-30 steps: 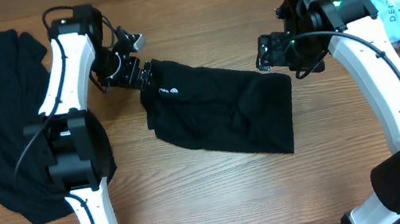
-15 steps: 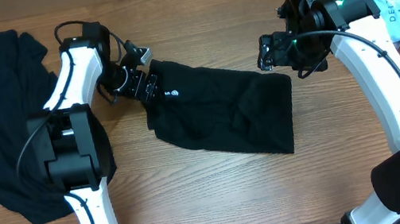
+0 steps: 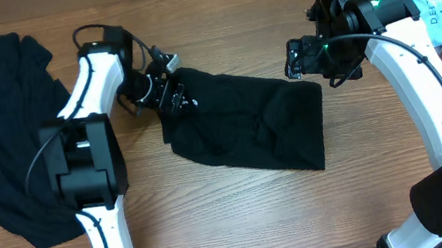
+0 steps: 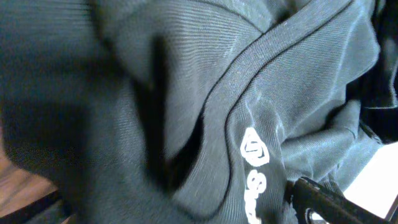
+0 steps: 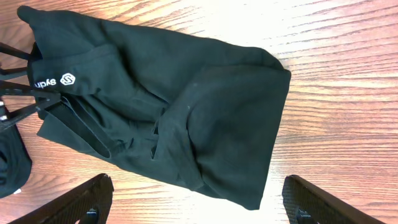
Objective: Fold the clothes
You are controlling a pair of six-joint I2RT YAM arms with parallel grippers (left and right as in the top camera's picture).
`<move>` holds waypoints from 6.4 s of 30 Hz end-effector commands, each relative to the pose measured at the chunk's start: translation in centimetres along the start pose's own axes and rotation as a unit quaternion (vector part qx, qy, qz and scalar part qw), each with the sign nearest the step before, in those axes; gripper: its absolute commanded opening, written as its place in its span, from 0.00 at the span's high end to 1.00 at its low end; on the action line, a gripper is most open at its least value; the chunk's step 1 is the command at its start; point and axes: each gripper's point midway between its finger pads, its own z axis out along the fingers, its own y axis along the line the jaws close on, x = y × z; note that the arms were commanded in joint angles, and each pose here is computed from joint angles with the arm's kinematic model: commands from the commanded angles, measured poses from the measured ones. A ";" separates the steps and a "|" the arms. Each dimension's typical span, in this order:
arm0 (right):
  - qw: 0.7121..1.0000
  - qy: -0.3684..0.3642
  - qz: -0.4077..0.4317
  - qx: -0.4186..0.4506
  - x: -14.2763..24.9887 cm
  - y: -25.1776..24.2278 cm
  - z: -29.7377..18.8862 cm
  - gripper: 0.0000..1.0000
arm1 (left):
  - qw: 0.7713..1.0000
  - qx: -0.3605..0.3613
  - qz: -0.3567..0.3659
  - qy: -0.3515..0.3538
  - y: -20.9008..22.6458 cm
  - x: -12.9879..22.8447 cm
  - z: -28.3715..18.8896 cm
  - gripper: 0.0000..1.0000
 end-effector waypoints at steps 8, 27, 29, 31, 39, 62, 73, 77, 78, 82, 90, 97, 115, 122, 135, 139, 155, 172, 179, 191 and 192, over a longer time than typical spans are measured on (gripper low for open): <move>1.000 -0.004 -0.001 0.003 -0.2 -0.2 -0.1 0.19 | 0.998 0.016 -0.067 0.009 0.2 0.4 1.5 0.96; 0.989 0.077 0.011 -0.128 4.4 1.9 8.9 0.96 | 0.989 -0.084 -0.105 -0.068 -2.1 -1.5 -11.6 0.96; 0.986 0.090 0.015 -0.141 5.5 1.8 10.2 0.96 | 0.989 -0.085 -0.103 -0.070 -2.7 -1.3 -12.2 0.96; 0.984 0.096 0.018 -0.151 6.3 1.7 11.5 0.96 | 0.989 -0.087 -0.097 -0.076 -3.4 -1.4 -12.8 0.96; 0.984 0.083 0.022 -0.158 7.3 0.9 14.2 0.96 | 0.992 -0.085 -0.060 -0.072 -6.4 -2.2 -12.1 0.96; 0.975 -0.072 0.046 -0.206 -0.9 -1.5 -0.7 0.96 | 0.994 -0.083 0.008 -0.066 -17.2 -5.8 -5.3 0.96; 0.972 -0.131 0.095 -0.170 -2.6 -7.3 -6.2 0.96 | 0.994 -0.081 0.049 -0.062 -20.3 -5.9 -3.5 0.58; 0.970 -0.140 0.113 -0.164 -2.8 -8.8 -6.5 0.96 | 0.994 -0.058 0.071 -0.058 -22.6 -5.8 -2.5 0.27; 0.969 -0.141 0.117 -0.163 -2.8 -9.1 -6.6 0.96 | 0.994 -0.057 0.077 -0.059 -23.0 -5.9 -2.3 0.25; 0.970 -0.138 0.122 -0.160 -2.6 -9.6 -6.6 0.96 | 0.992 -0.054 0.077 -0.082 -23.7 -7.0 -2.2 0.26; 0.974 -0.113 0.113 -0.162 -1.5 -8.7 -5.8 0.95 | 0.981 -0.063 -0.033 -0.181 -18.4 -11.3 -8.3 0.05; 0.977 -0.056 0.089 -0.186 0.0 -3.3 -1.6 0.34 | 0.961 -0.090 -0.109 -0.237 -11.6 -11.9 -14.7 0.00; 0.985 0.027 0.084 -0.148 4.8 8.1 10.2 0.31 | 0.959 -0.139 -0.139 -0.205 -7.3 -9.1 -15.7 0.00; 0.986 0.053 0.089 -0.132 5.5 7.7 12.3 0.45 | 0.958 -0.142 -0.140 -0.203 -7.1 -9.1 -15.6 0.00; 0.986 0.111 0.117 -0.051 8.4 2.2 10.7 0.96 | 0.958 -0.151 -0.144 -0.198 -6.9 -8.8 -15.6 0.00; 0.987 0.115 0.112 0.027 9.3 -1.1 11.3 0.96 | 0.958 -0.151 -0.144 -0.198 -6.9 -8.8 -15.6 0.00; 0.985 0.140 0.101 0.029 9.7 -5.5 13.1 0.56 | 0.961 -0.153 -0.137 -0.186 -6.7 -8.4 -15.2 0.00; 0.994 -0.005 -0.068 -0.088 0.4 -3.1 12.8 0.10 | 0.959 -0.165 -0.141 -0.184 -6.4 -8.2 -15.3 0.00; 0.987 0.059 -0.061 -0.135 2.6 -2.4 15.9 0.09 | 0.959 -0.165 -0.143 -0.180 -6.4 -8.0 -15.2 0.00; 0.970 0.130 -0.056 -0.196 6.5 -0.7 18.1 0.15 | 0.960 -0.164 -0.143 -0.178 -6.4 -7.9 -15.2 0.00; 0.970 0.135 -0.055 -0.196 6.9 -0.8 18.3 0.16 | 0.960 -0.164 -0.144 -0.177 -6.4 -7.9 -15.2 0.00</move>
